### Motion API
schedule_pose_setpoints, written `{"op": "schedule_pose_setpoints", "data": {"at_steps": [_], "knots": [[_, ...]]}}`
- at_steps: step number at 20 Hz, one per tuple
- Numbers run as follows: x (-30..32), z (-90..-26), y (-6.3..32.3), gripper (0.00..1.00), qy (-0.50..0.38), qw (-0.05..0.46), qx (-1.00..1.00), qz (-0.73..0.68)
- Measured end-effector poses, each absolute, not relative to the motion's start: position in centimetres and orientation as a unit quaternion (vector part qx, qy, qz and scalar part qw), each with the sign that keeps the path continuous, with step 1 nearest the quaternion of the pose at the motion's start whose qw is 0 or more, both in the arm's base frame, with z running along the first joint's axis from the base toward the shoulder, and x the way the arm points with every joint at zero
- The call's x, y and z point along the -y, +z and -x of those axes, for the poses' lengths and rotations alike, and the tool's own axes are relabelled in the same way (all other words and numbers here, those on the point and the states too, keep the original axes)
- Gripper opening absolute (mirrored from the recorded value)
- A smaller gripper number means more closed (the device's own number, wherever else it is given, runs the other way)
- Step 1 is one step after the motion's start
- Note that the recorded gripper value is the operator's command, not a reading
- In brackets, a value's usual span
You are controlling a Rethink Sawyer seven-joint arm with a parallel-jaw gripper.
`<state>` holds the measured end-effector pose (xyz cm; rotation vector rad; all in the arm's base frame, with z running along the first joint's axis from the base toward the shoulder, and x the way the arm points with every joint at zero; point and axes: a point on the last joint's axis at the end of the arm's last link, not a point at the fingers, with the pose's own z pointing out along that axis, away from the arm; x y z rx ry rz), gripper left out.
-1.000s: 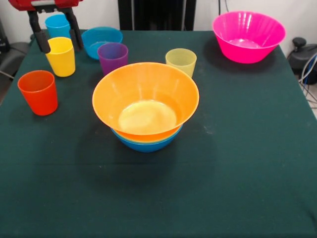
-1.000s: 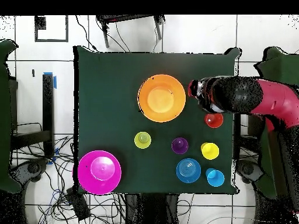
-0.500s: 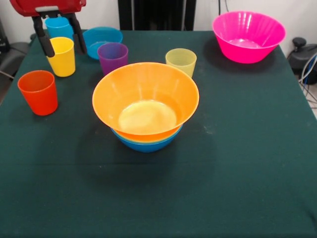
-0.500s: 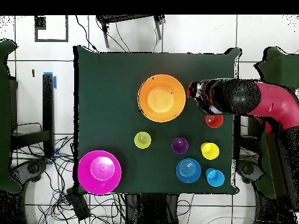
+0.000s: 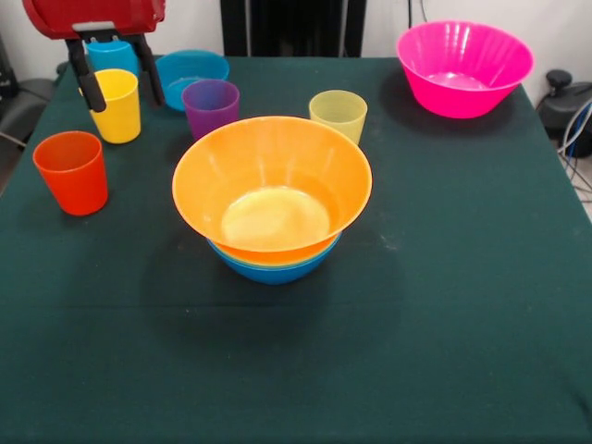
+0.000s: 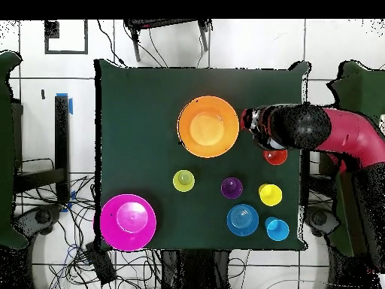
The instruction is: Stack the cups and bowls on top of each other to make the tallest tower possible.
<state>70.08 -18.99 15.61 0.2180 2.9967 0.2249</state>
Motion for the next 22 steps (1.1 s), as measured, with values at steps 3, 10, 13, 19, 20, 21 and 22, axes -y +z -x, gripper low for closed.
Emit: {"op": "schedule_pose_setpoints", "data": {"at_steps": [3, 10, 13, 19, 20, 21, 22], "knots": [[18.99, -70.02, 15.57, 1.0, 0.076, 0.063, -0.992, -0.073], [19.06, -69.98, 15.54, 1.0, 0.077, 0.063, -0.992, -0.074], [19.05, -69.97, 15.48, 1.0, 0.077, 0.063, -0.992, -0.074], [19.04, -69.95, 15.44, 1.0, 0.077, 0.062, -0.992, -0.074], [19.05, -69.95, 15.44, 1.0, 0.077, 0.062, -0.992, -0.074], [19.06, -69.94, 15.44, 1.0, 0.077, 0.062, -0.992, -0.074], [19.11, -69.92, 15.42, 1.0, 0.078, 0.062, -0.992, -0.075]]}}
